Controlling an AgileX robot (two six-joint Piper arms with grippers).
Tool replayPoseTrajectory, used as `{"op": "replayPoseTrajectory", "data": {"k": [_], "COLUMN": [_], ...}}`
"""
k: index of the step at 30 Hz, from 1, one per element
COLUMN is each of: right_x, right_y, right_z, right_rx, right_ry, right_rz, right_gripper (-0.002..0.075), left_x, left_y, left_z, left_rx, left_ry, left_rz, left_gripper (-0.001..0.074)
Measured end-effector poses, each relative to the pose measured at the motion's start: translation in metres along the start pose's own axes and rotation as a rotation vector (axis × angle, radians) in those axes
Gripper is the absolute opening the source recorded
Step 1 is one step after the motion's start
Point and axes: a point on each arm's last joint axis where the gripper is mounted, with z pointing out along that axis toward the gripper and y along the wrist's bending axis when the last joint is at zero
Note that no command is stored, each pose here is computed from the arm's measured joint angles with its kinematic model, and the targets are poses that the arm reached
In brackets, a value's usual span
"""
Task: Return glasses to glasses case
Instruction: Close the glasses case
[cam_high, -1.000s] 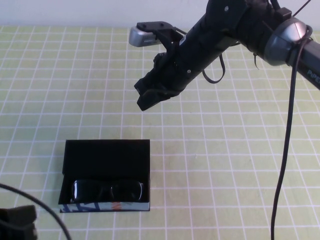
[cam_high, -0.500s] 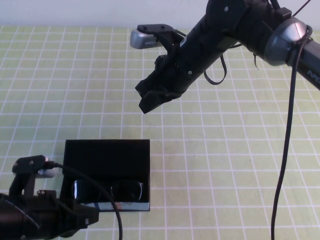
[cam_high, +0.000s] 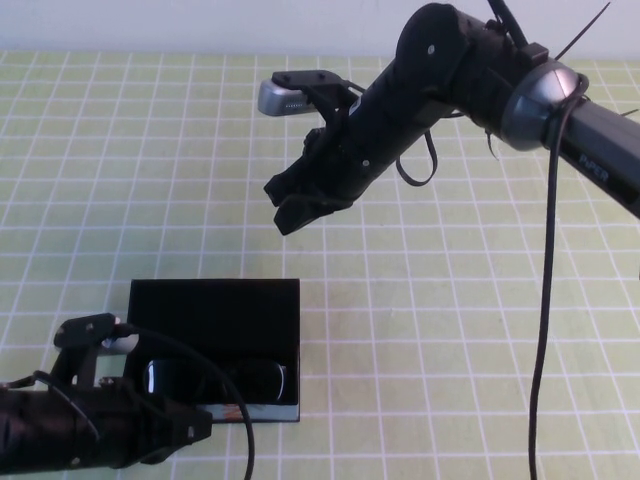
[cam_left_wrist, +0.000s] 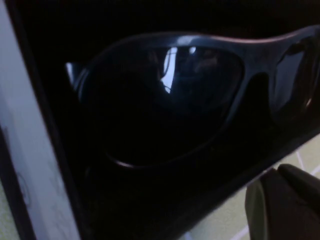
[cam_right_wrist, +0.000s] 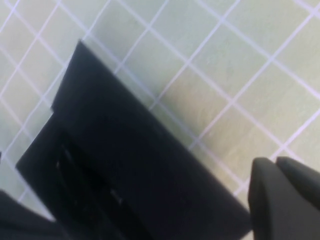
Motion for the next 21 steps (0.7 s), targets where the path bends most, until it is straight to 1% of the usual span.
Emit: {"op": "replayPoseTrajectory", "data": {"k": [12,16,21], "right_x": [-0.004,0.001,0.013], "right_y": [-0.020,-0.027,-0.026], "right_z": [0.031,0.048,0.054], "right_rx": [0.015,-0.011,-0.060], "right_ry": [-0.067,-0.030,0.084], "right_rz": [0.051,0.085,0.115], "right_gripper": [-0.0011,-0.0011,-0.0011], "left_x": [0.000,0.000,0.000], "left_y": [0.004,0.004,0.004], "left_z": [0.004,0.004,0.004], "left_rx": [-0.006,-0.011,-0.011], "left_ry": [-0.007,-0.007,-0.006], "left_rz": [0.012,0.018,0.019], "left_gripper": [-0.0004,-0.0004,-0.0004]}}
